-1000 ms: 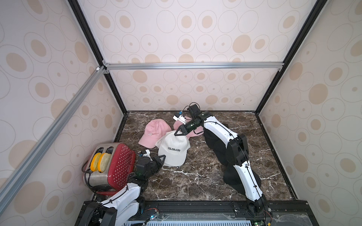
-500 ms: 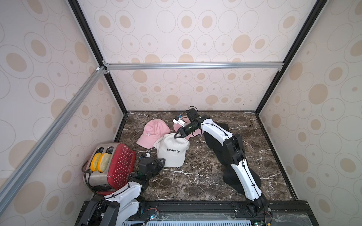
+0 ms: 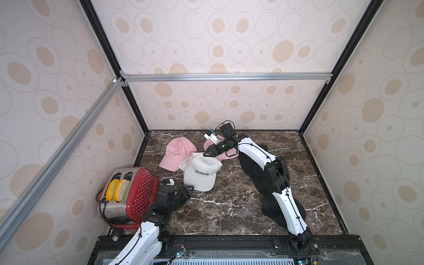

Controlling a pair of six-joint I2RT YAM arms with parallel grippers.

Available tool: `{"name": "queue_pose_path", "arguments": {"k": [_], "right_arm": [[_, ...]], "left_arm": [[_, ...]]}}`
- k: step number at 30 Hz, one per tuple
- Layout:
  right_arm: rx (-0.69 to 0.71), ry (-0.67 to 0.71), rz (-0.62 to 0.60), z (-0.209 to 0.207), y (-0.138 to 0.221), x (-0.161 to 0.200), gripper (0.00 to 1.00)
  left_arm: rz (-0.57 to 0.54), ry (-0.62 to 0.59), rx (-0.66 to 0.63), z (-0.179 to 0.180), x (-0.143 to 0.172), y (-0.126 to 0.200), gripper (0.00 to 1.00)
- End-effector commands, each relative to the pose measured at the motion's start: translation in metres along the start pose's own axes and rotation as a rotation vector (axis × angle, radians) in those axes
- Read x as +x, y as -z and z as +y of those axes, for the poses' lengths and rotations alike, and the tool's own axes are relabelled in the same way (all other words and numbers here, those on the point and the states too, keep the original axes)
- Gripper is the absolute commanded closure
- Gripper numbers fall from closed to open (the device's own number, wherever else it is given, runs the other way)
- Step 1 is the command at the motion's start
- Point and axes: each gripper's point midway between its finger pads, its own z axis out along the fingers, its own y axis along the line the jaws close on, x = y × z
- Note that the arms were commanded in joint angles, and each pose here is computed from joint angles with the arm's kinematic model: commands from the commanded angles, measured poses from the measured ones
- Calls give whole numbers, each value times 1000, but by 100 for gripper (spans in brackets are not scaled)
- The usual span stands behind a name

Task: Stack the baseball caps by color
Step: Place the baseball cap on the baseball cap.

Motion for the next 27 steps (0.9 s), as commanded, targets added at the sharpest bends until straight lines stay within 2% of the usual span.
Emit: {"name": "queue_pose_path", "arguments": {"k": [1, 5, 8, 10, 14, 19, 23, 27], "right_arm": [[43, 64, -38, 18, 25, -16, 51], [134, 92, -60, 18, 44, -17, 36], [225, 112, -128, 15, 61, -19, 21], [283, 122, -180, 12, 73, -20, 0], [361, 119, -250, 8, 98, -16, 0], [421, 69, -310, -3, 123, -3, 0], [434, 21, -345, -10, 135, 10, 0], [437, -11, -326, -16, 136, 23, 0]], "left_arm": [[6, -44, 16, -10, -3, 0, 22], [67, -146, 97, -48, -10, -9, 13], [38, -174, 124, -65, -23, -13, 10], [-6, -174, 134, -72, -33, -12, 8], [-70, -182, 127, -81, -50, -14, 6], [-60, -165, 171, -91, -54, -29, 5], [-57, -155, 101, -75, -55, -48, 5], [-69, -126, 32, -52, -53, -60, 5]]}}
